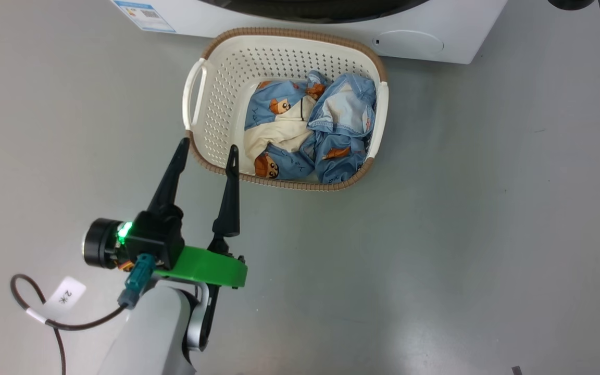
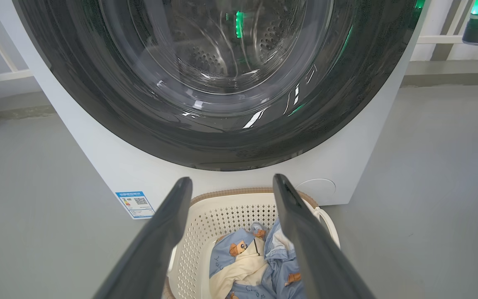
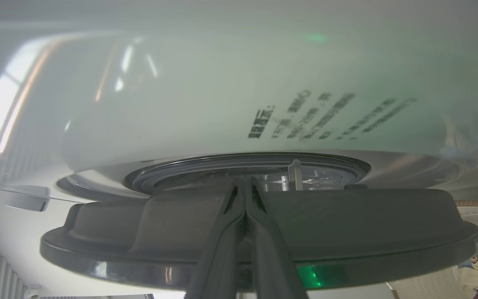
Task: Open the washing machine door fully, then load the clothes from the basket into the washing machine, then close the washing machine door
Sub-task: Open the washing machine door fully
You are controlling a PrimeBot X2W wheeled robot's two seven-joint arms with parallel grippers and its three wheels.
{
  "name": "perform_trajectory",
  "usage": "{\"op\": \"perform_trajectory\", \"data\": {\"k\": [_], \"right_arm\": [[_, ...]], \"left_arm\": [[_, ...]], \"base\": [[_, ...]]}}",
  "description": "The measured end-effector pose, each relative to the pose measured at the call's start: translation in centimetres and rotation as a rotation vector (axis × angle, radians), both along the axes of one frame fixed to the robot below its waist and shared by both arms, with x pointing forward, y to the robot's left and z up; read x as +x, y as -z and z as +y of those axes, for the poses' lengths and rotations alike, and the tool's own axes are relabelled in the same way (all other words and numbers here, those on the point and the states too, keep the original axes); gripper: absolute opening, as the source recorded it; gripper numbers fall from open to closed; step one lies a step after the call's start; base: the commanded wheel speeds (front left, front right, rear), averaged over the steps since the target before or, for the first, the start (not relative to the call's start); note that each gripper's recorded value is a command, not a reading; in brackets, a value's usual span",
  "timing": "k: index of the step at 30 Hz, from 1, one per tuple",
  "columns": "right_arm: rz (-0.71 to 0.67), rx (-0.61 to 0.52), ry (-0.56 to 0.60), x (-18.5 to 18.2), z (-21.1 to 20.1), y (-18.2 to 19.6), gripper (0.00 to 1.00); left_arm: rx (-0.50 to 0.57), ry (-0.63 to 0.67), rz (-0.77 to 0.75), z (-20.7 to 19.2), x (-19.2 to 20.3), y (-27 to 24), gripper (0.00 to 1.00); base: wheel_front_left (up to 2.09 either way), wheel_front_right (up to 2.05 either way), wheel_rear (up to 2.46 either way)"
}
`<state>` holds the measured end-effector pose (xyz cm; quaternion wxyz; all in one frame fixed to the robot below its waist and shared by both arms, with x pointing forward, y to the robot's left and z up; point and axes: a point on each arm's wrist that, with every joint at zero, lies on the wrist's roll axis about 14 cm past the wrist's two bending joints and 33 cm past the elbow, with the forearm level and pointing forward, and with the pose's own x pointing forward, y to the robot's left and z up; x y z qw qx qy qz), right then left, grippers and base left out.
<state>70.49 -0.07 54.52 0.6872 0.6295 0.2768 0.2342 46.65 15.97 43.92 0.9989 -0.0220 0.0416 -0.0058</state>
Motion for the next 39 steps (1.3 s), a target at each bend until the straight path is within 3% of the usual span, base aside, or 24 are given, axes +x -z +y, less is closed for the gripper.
{"op": "perform_trajectory", "data": {"k": [24,39], "right_arm": [[-0.049,-0.104,-0.147,-2.4,0.6,0.5,0.00],[-0.080,-0.102,-0.295,-7.1,2.5,1.4,0.00]], "left_arm": [[-0.005,-0.005,-0.026,-0.1,0.2,-0.9,1.00],[-0.012,0.002,-0.063,-0.5,0.0,-2.5,1.00]], "base": [[0.00,0.00,0.00],[0.00,0.00,0.00]]}}
